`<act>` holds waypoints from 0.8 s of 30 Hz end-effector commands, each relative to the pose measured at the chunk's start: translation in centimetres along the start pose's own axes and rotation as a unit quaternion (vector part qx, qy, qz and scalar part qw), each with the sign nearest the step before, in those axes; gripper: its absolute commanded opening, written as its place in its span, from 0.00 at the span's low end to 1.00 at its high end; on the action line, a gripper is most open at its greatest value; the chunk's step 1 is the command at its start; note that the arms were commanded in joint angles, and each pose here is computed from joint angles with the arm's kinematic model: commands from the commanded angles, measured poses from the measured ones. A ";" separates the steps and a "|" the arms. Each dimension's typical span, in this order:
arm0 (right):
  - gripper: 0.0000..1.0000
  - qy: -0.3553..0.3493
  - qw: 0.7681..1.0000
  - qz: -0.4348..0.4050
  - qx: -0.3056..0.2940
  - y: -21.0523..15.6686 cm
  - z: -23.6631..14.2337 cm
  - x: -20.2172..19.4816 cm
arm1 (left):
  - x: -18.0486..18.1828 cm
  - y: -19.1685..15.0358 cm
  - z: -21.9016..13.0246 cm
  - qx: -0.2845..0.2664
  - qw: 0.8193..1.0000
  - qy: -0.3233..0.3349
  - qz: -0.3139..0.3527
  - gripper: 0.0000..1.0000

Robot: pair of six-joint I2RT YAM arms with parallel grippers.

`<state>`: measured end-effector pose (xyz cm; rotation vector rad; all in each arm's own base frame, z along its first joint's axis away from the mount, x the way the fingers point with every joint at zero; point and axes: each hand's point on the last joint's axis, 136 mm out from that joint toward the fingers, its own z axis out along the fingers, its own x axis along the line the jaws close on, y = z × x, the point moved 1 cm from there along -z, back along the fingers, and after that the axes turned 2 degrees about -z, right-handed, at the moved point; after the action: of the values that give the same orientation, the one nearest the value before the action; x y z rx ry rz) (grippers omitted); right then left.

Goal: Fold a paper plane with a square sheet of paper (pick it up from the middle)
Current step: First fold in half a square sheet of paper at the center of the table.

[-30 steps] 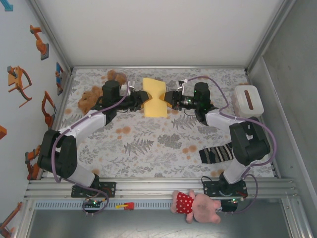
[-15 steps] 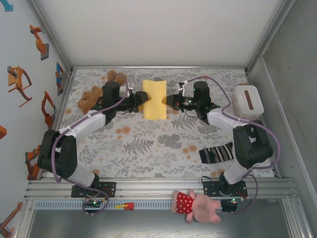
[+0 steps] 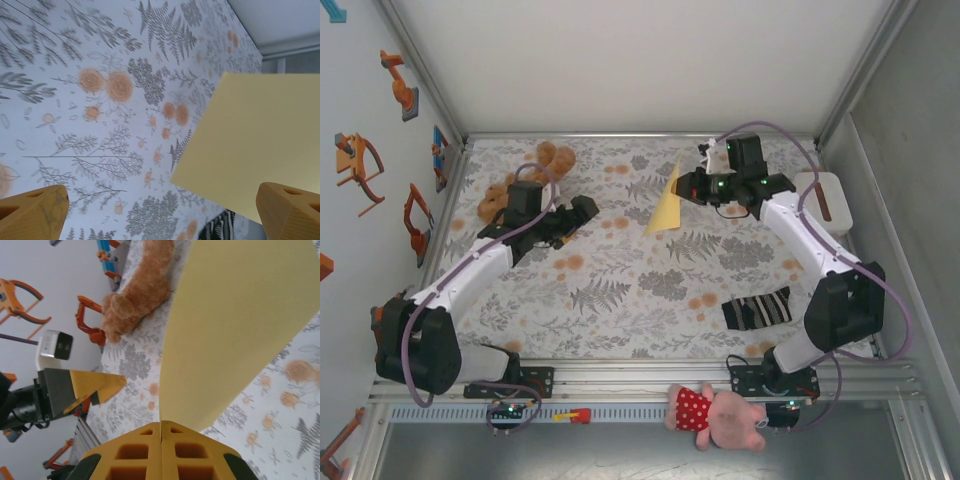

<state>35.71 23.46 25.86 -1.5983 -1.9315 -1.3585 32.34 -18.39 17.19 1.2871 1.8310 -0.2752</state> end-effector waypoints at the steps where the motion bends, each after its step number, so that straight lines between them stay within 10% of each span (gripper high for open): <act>1: 0.00 -0.057 0.997 0.004 0.056 -2.5 -0.1 -1.1 | 2.4 -0.3 -0.6 -0.013 0.998 0.051 0.014 0.96; 15: 0.00 -0.044 0.987 0.073 0.133 -8.4 13.4 -2.2 | 3.9 -2.9 2.0 0.048 0.998 0.034 -0.026 0.96; 24: 0.00 -0.018 0.987 0.093 0.129 -10.0 15.5 -4.2 | 4.1 -5.2 4.3 0.080 0.995 0.047 -0.019 0.92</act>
<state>32.75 33.31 9.71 -1.6605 -1.8709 -0.8947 30.23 -19.62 11.02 1.3776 1.9426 -0.3620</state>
